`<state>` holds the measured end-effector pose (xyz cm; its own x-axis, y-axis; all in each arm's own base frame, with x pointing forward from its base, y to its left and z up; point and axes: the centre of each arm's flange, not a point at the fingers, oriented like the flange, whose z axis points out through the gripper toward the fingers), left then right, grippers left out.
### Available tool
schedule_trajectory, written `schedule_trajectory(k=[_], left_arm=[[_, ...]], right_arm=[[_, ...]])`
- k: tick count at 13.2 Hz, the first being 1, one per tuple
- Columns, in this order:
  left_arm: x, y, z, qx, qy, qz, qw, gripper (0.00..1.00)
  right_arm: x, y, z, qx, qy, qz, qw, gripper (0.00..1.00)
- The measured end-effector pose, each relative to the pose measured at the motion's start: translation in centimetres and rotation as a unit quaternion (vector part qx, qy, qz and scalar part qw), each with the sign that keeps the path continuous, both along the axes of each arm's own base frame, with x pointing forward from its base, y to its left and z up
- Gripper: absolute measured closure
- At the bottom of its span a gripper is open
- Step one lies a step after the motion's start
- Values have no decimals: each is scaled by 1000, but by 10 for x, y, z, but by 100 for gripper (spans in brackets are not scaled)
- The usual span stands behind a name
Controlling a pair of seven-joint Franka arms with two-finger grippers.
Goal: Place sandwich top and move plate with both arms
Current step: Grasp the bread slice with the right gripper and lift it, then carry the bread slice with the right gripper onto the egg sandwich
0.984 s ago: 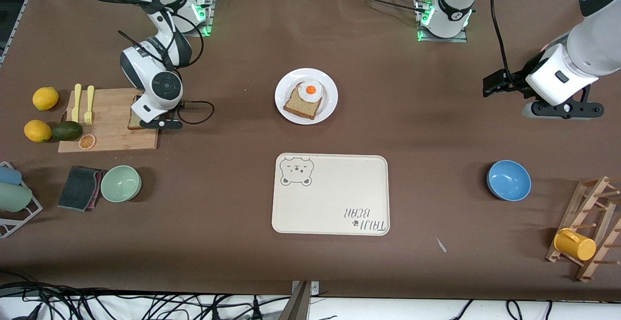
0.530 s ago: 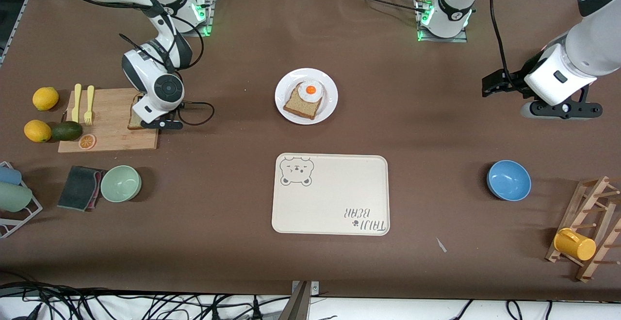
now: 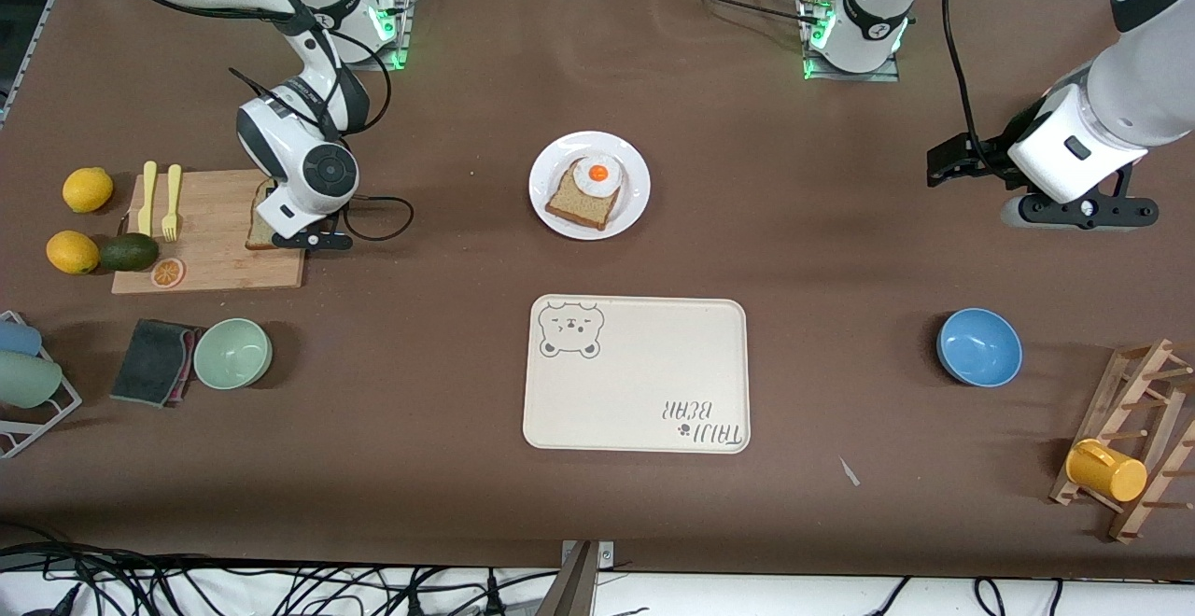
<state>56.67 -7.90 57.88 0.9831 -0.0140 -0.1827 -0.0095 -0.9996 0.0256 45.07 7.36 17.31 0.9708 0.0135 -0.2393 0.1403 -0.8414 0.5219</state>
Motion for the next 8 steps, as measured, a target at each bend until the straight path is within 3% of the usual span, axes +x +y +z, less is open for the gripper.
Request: schedule_trajectory(k=[3,8], left_arm=[[0,0,0,0,0,0,1000,0],[0,0,0,0,0,0,1000,0]], right_arm=[[13,13,39,10,-40,3,999,82],[-6,137,129,97,-97,19,990,88]])
